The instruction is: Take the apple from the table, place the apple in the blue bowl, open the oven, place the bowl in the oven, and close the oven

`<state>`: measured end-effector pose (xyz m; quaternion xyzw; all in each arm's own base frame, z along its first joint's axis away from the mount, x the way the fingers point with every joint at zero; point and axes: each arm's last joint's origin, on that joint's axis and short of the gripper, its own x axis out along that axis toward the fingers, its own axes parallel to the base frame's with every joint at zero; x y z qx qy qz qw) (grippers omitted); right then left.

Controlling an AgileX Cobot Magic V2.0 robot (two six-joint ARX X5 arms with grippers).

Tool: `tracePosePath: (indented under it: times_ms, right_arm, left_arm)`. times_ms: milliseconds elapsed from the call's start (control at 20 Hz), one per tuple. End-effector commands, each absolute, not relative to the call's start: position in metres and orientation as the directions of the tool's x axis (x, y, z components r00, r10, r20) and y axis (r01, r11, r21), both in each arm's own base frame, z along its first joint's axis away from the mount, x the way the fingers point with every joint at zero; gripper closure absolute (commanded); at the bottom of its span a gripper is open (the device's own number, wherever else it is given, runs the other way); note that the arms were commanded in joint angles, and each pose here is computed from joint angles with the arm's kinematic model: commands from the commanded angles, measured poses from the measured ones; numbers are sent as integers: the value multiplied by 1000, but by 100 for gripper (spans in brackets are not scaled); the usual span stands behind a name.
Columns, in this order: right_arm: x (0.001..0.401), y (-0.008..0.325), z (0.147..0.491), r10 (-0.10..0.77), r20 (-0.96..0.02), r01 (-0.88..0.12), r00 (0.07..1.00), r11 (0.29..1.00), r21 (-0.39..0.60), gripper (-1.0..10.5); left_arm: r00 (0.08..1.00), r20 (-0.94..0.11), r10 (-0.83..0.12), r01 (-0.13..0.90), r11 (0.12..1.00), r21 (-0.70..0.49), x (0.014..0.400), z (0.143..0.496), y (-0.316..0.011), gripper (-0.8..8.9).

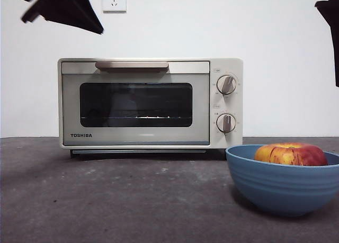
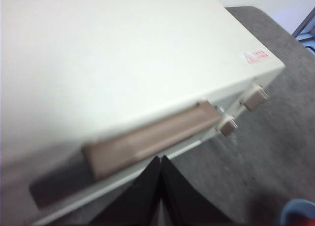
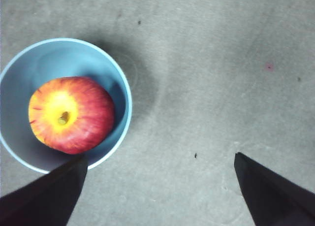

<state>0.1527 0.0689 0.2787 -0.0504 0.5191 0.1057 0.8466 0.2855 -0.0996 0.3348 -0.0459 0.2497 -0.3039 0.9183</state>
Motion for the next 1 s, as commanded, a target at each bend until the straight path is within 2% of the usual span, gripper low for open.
tracePosePath:
  times_ms: [50,300,650,1000]
  right_arm:
    - [154,68,278,121,-897,-225,426,974,25,473]
    - [154,67,278,118,-896,-216,428,976,25,474]
    - [154,67,278,118,-896,-216,429,976,25,474]
    - [154,67,278,117,-896,-216,427,976,25,474]
  left_arm:
    - [697,-432,-573,552,813,-188,307,336,-109,806]
    - [674,-464,-575,556,808,-195,332,320,-122,806]
    - [634,-511,-581,568,798,-202,335,306,-133,807]
    - [492,-678,-546,566,792,-227,319,288,-136,807]
